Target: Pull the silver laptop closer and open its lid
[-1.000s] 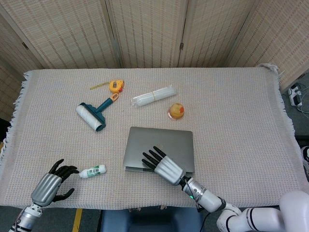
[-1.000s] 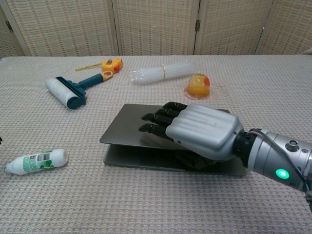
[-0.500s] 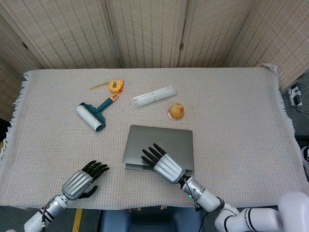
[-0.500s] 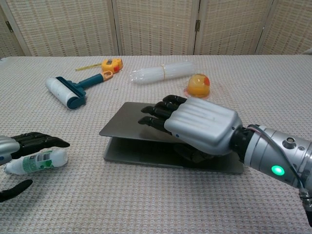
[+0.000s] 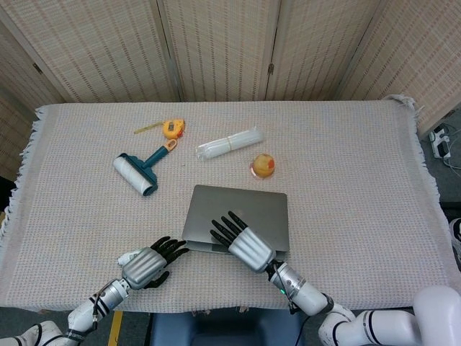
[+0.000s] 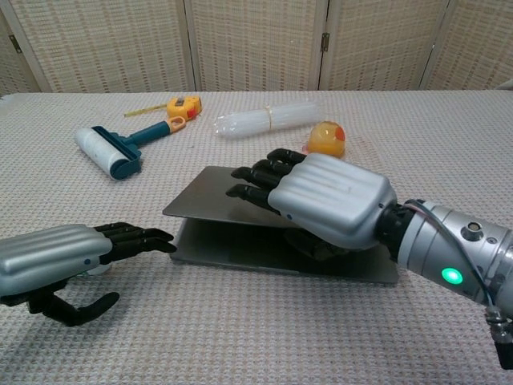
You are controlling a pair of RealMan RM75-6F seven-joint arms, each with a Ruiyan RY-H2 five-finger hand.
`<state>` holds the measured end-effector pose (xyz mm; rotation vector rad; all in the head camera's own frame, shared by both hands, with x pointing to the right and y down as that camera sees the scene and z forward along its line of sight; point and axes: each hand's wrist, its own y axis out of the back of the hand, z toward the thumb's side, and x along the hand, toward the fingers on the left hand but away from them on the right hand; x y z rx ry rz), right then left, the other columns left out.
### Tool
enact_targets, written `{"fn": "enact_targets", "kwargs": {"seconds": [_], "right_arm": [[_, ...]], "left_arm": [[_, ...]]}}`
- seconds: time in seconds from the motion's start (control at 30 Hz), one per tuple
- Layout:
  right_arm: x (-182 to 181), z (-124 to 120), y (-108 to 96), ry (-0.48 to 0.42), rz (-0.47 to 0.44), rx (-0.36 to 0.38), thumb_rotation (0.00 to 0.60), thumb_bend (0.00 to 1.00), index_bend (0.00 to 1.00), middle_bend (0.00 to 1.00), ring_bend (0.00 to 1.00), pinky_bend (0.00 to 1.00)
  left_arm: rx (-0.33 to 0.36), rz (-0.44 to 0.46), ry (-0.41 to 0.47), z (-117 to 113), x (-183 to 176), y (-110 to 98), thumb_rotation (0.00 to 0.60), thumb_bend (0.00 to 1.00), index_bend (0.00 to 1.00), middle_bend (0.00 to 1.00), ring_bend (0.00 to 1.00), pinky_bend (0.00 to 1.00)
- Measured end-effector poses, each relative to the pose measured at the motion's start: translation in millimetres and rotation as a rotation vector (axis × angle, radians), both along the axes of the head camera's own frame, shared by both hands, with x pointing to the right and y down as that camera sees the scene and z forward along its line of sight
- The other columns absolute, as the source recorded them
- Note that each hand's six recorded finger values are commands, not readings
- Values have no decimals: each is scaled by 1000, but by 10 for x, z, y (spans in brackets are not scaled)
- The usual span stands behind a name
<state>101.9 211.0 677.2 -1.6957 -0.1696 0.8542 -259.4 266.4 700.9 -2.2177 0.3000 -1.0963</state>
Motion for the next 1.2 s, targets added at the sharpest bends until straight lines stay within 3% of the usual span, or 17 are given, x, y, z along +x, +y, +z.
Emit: {"fn": "enact_targets", "kwargs": {"seconds": [0.67,1.2], "right_arm": [[-3,31,-27,9,9,12,600,620,0,0,0,0],[-8,122,-26,26,9,7,600,620,0,0,0,0]], "left_arm": [[6,54,-9,166,455,-83,600,646,1,5,0,0],[8,71,-56,207,518,-86,600,646,32,9,0,0]]}}
